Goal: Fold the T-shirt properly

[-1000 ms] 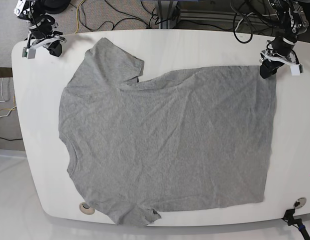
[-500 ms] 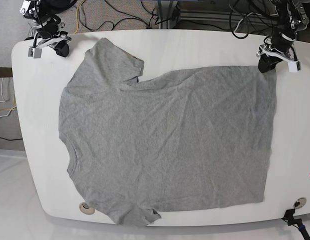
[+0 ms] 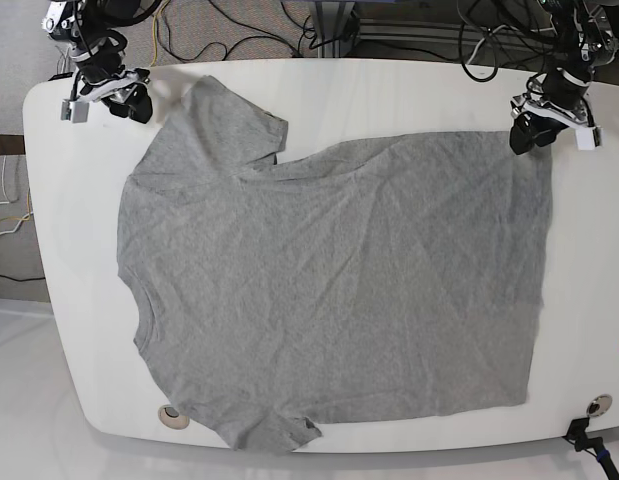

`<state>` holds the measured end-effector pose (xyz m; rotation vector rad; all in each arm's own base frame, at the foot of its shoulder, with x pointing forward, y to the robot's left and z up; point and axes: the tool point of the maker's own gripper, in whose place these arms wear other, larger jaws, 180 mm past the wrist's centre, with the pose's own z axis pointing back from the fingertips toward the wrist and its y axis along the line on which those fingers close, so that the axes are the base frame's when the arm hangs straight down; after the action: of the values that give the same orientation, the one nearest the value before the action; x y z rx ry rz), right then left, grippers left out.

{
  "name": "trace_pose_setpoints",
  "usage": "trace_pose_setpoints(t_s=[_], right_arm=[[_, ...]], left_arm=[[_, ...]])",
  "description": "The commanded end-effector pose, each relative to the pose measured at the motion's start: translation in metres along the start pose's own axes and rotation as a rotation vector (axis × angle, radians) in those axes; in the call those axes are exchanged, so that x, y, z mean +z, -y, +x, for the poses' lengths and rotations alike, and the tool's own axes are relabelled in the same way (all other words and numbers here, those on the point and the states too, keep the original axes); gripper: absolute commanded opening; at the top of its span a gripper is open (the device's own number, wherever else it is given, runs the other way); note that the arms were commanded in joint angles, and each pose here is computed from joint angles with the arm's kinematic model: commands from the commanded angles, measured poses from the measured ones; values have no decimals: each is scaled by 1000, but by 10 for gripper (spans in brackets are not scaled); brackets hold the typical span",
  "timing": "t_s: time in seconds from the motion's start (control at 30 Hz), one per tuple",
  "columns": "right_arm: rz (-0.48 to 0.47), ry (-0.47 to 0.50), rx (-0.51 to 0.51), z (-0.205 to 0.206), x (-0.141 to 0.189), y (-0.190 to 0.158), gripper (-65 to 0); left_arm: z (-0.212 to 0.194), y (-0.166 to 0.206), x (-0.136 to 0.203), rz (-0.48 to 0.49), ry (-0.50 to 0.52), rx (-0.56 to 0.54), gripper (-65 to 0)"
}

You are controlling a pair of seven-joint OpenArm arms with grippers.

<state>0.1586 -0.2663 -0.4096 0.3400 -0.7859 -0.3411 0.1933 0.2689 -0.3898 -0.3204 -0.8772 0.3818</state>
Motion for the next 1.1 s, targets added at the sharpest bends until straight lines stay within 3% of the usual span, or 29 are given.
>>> trace_pose_setpoints(t_s=[0.0,0.37,0.7,1.07], right_arm=[[23,13,16,8,3,-8,-259],[49,-35,-13,-19,11,-34,-238],[136,-95,-18,-40,-2,-65,-238],[202,-61,-6,-25,-21,-89,-238]], left_arm=[[11,2,3,-13,33,-17,-317],[12,2,2,-12,34,-17,-317],[12,2,2,-13,35,-18,-317],[16,0,3,-9,35,-31,-317]])
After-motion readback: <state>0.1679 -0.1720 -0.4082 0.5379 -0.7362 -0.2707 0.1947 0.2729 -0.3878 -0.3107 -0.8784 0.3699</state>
